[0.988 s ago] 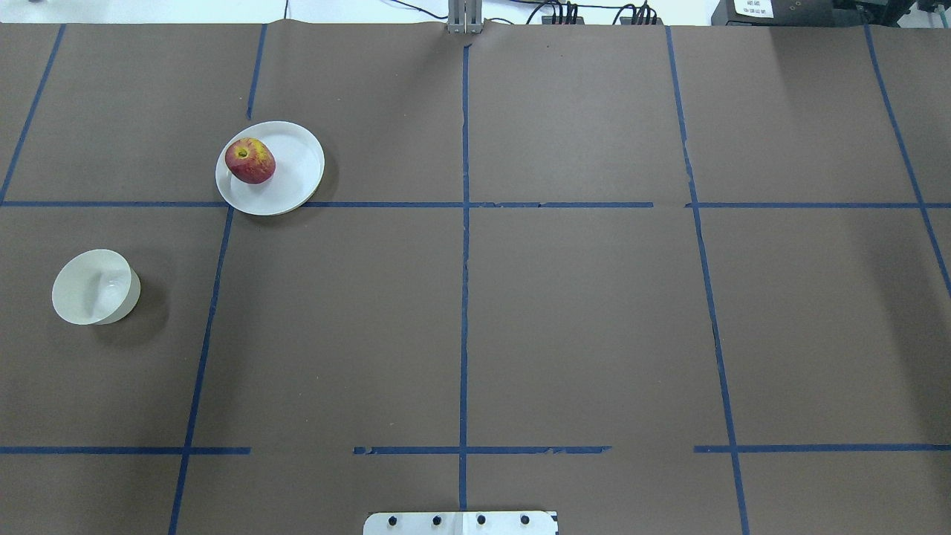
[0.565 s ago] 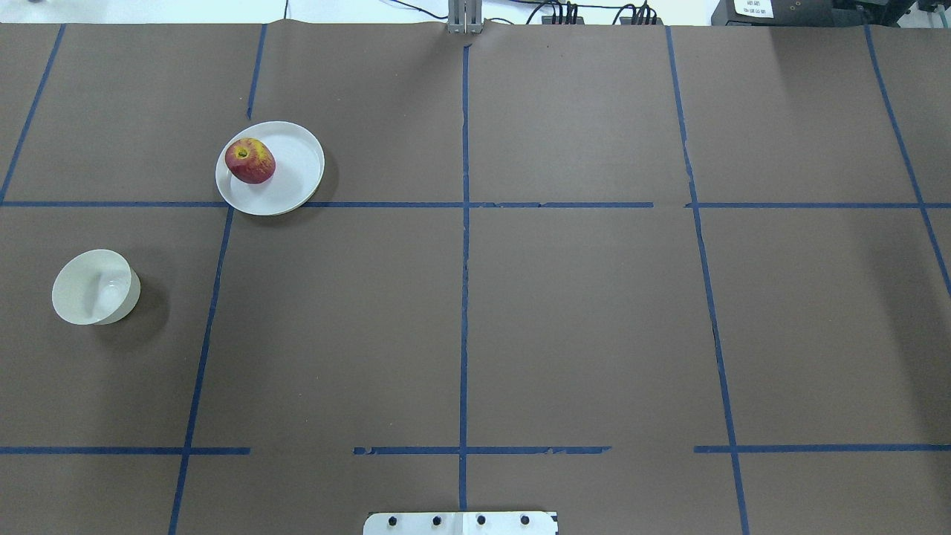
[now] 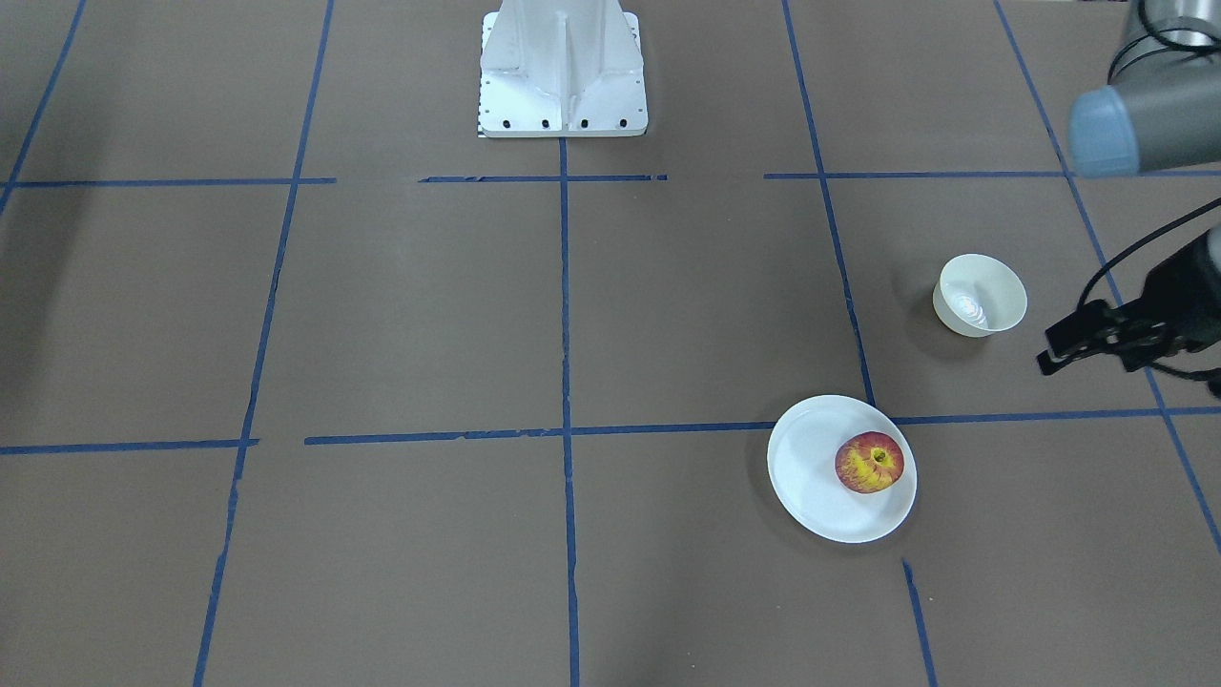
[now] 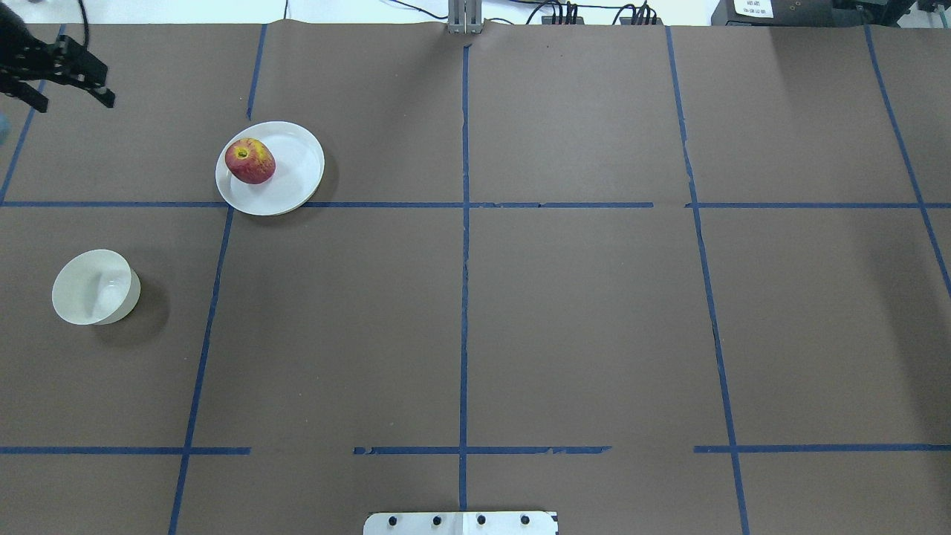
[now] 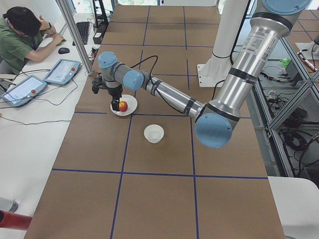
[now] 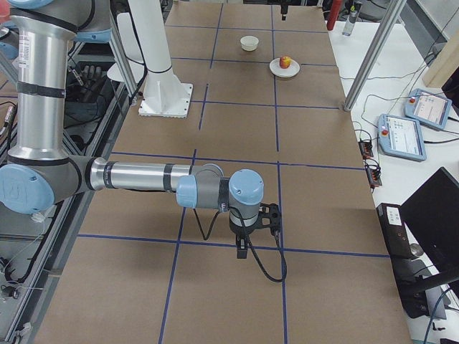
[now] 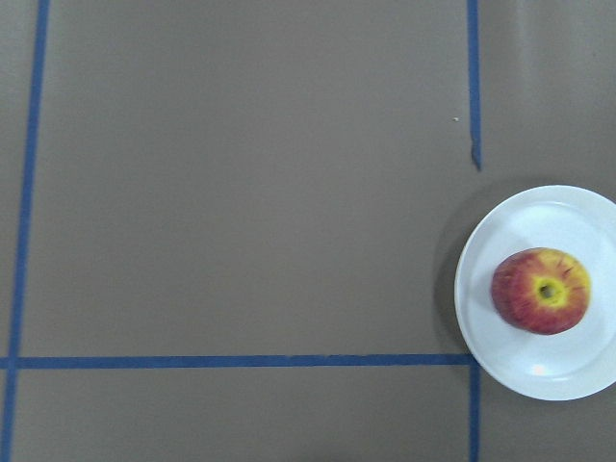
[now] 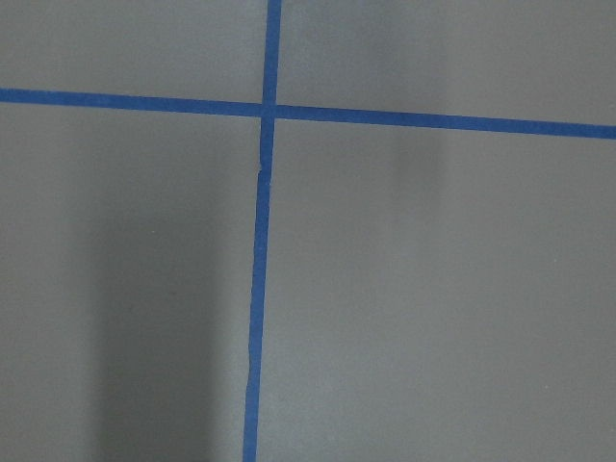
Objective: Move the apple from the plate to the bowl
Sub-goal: 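Move the left gripper over the red-yellow apple on the white plate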
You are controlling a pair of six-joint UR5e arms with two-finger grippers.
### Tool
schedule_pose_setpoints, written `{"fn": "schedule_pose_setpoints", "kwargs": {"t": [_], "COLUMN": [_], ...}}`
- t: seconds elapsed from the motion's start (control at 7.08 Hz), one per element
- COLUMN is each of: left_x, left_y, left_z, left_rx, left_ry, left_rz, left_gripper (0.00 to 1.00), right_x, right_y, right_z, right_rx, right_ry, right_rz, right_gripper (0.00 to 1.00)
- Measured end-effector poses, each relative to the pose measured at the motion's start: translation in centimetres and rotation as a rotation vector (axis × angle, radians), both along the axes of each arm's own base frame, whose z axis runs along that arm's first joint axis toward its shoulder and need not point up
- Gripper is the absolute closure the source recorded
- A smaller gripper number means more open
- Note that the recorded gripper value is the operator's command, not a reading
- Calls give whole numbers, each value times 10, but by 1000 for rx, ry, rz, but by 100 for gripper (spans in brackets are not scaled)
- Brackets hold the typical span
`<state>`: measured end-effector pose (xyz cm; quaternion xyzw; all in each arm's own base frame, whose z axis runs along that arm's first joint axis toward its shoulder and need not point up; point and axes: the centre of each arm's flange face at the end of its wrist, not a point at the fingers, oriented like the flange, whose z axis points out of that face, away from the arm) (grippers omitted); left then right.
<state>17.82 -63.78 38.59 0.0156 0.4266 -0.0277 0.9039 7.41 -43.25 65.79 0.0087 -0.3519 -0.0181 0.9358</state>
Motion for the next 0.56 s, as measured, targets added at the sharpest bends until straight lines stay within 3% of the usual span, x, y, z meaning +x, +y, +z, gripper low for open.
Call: {"fn": "schedule_pose_setpoints", "kwargs": {"t": [0.28,0.56], "left_x": [78,133], "left_y": [-23,-33], "left_z": [-5,4], "left_rx": [-28,-31], "left_ry": [57,25], "left_rz": [-47,-99], "left_gripper": [0,0], "right_x": [0,0], "right_y": [0,0], "right_z": [0,0], "right_rx": [0,0], "right_ry": [0,-1], "right_rz": [0,0], "right_gripper": [0,0]}}
